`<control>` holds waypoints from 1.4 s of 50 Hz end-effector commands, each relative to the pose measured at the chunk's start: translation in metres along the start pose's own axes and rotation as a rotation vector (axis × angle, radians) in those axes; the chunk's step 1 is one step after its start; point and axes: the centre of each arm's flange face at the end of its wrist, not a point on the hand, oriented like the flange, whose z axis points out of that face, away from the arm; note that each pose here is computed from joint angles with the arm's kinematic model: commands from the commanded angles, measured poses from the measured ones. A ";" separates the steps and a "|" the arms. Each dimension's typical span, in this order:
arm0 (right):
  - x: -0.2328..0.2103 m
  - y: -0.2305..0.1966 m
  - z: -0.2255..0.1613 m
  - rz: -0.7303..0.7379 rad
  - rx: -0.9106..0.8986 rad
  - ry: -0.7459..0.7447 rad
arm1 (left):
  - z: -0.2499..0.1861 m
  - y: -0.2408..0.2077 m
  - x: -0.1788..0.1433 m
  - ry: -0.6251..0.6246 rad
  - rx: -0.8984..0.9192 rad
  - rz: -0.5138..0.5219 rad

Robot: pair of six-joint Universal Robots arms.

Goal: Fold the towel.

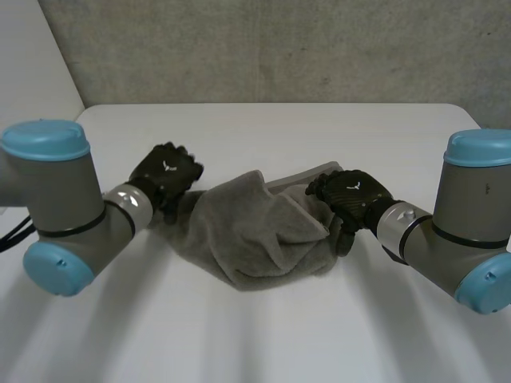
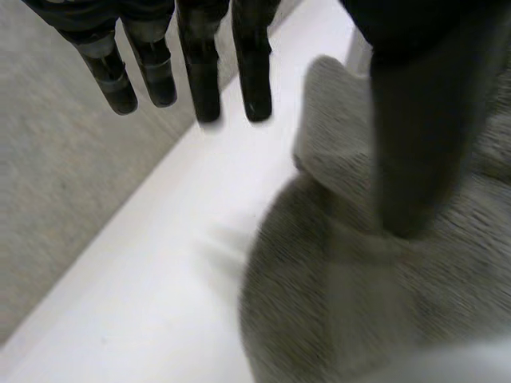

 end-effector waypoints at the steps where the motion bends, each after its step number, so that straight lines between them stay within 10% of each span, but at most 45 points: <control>1: 0.000 0.000 -0.001 -0.001 0.002 0.001 | 0.036 -0.003 0.007 -0.015 0.079 0.020; 22: 0.000 0.006 0.003 -0.002 -0.008 -0.004 | 0.066 0.030 0.037 0.100 -0.010 0.009; 53: -0.007 0.001 -0.001 -0.013 0.007 -0.024 | -0.100 0.066 0.017 -0.008 -0.235 -0.114; 70: -0.025 0.005 -0.005 -0.090 -0.005 -0.062 | -0.077 -0.001 0.003 -0.034 0.000 -0.125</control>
